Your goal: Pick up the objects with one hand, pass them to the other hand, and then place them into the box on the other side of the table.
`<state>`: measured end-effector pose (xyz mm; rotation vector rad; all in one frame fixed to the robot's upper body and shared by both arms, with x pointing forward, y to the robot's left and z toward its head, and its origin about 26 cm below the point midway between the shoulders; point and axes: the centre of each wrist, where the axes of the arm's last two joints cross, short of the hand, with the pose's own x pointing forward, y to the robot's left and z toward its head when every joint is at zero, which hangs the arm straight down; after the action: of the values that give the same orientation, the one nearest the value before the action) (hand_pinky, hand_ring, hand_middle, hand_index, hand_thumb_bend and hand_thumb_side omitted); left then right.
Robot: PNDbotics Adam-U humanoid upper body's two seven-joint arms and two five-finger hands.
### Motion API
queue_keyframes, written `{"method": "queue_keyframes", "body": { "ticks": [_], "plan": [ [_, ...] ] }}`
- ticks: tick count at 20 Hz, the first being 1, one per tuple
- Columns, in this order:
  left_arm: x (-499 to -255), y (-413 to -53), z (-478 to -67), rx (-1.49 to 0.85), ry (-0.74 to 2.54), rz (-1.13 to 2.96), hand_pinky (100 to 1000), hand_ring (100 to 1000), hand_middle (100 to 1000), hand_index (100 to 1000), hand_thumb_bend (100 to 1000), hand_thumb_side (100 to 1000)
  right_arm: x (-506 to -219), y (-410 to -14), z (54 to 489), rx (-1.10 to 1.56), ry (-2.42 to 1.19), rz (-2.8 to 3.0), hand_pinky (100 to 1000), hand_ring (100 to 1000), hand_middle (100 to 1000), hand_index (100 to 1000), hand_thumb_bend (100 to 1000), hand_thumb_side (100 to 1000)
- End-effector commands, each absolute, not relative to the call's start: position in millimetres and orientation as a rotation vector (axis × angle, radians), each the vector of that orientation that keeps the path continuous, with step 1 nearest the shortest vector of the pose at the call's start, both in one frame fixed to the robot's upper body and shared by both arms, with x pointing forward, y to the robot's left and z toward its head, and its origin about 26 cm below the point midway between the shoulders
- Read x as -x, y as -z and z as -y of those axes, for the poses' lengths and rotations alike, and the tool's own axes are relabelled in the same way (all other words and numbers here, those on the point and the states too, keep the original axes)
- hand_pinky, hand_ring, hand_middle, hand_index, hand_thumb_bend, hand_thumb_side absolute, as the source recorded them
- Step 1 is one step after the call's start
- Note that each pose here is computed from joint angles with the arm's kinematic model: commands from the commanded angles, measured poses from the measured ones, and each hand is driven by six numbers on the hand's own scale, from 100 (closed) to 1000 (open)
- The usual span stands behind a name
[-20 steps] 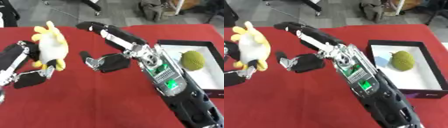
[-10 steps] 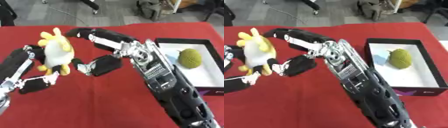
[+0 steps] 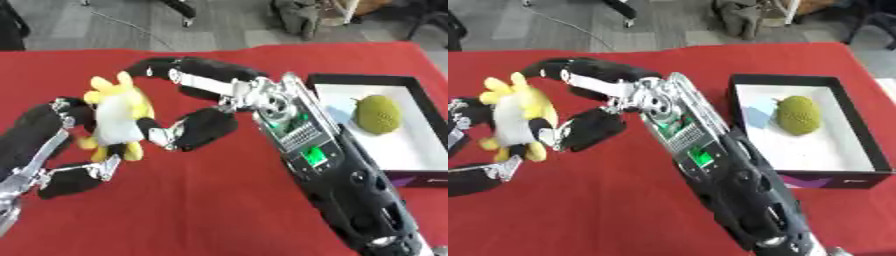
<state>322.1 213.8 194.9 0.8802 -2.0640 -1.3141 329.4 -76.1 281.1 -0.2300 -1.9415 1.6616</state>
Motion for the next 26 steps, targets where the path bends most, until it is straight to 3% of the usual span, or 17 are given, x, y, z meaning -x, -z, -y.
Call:
{"method": "queue_keyframes", "body": {
  "ticks": [1, 6, 12, 14, 17, 19, 24, 26],
  "plan": [
    [-321, -204, -217, -0.94, 1.361, 2.095, 645, 502, 427, 490, 100, 317, -328, -287, 71, 0.179, -1.719, 1.929, 1000, 1000, 1000, 1000, 100, 588],
    [-320, -206, -215, -0.974, 1.382, 2.126, 646, 503, 427, 490, 100, 308, -330, -287, 68, 0.099, -1.78, 1.876, 1000, 1000, 1000, 1000, 100, 595],
    [-318, -209, -211, -0.984, 1.363, 2.199, 641, 502, 420, 490, 100, 306, -330, -287, 64, 0.068, -1.788, 1.858, 1000, 1000, 995, 1000, 100, 541],
    [-317, -211, -209, -0.979, 1.334, 2.237, 635, 499, 413, 489, 100, 311, -331, -286, 63, 0.063, -1.788, 1.849, 1000, 1000, 955, 1000, 100, 457],
    [-316, -211, -207, -0.964, 1.289, 2.295, 628, 495, 403, 488, 100, 316, -333, -284, 63, 0.071, -1.765, 1.837, 1000, 1000, 875, 1000, 100, 237],
    [-315, -211, -206, -0.948, 1.271, 2.332, 628, 495, 401, 488, 100, 316, -333, -284, 62, 0.08, -1.744, 1.832, 1000, 1000, 820, 954, 100, 116],
    [-313, -211, -203, -0.912, 1.245, 2.394, 622, 492, 395, 493, 100, 325, -333, -284, 61, 0.076, -1.614, 1.866, 1000, 1000, 667, 810, 100, 100],
    [-314, -211, -203, -0.903, 1.223, 2.405, 620, 492, 398, 502, 100, 327, -332, -284, 61, 0.052, -1.523, 1.89, 984, 1000, 616, 765, 100, 132]
  ]
}}
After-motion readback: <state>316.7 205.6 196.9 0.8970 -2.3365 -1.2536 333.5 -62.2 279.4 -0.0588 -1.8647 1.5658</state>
